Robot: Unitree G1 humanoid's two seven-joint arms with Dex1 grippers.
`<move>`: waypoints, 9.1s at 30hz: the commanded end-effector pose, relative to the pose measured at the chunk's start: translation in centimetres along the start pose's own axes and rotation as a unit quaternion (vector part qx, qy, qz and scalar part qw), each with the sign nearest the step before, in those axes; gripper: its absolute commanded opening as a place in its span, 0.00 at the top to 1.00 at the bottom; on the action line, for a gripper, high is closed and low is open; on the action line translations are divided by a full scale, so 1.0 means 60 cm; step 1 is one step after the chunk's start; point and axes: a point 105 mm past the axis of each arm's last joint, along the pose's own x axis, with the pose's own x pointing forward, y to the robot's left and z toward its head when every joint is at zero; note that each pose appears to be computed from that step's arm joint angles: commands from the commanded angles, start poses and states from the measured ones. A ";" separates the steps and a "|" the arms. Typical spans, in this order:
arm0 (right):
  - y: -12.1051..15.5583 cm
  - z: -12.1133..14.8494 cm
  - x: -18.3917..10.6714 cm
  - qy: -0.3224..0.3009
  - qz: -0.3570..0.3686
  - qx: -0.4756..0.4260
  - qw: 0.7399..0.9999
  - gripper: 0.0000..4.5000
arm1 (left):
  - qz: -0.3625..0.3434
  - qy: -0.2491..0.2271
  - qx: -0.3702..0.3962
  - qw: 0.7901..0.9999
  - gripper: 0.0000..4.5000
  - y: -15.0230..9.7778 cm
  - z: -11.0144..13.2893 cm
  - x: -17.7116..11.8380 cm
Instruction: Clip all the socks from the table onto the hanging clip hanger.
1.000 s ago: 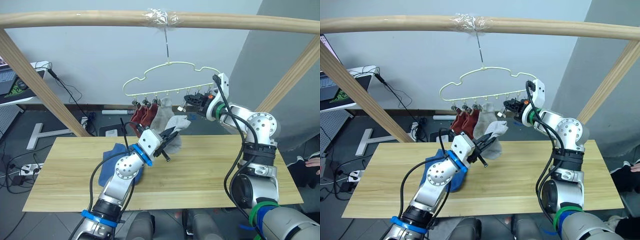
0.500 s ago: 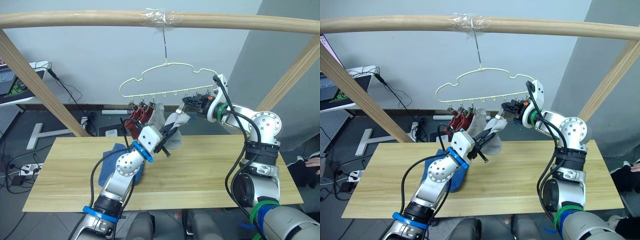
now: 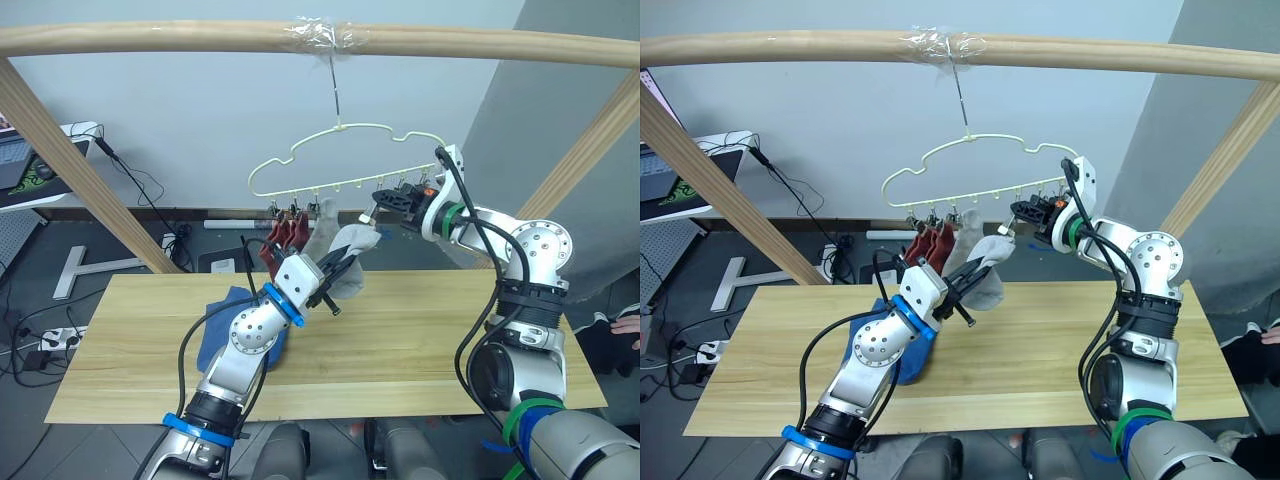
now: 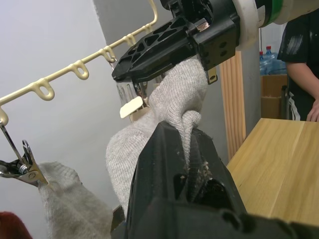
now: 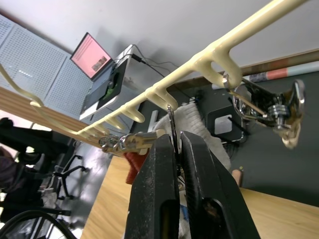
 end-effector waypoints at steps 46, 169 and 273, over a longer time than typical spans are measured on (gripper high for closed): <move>0.017 0.030 -0.064 -0.055 0.028 -0.069 0.996 0.01 | 0.025 0.002 -0.033 0.999 1.00 0.018 -0.010 0.034; 0.006 0.019 0.049 -0.245 -0.125 -0.385 0.881 0.76 | 0.057 0.011 -0.109 0.992 0.00 0.124 0.076 -0.022; 0.016 0.021 0.068 -0.240 -0.128 -0.374 0.887 0.63 | 0.070 0.006 -0.106 0.992 0.00 0.130 0.087 -0.019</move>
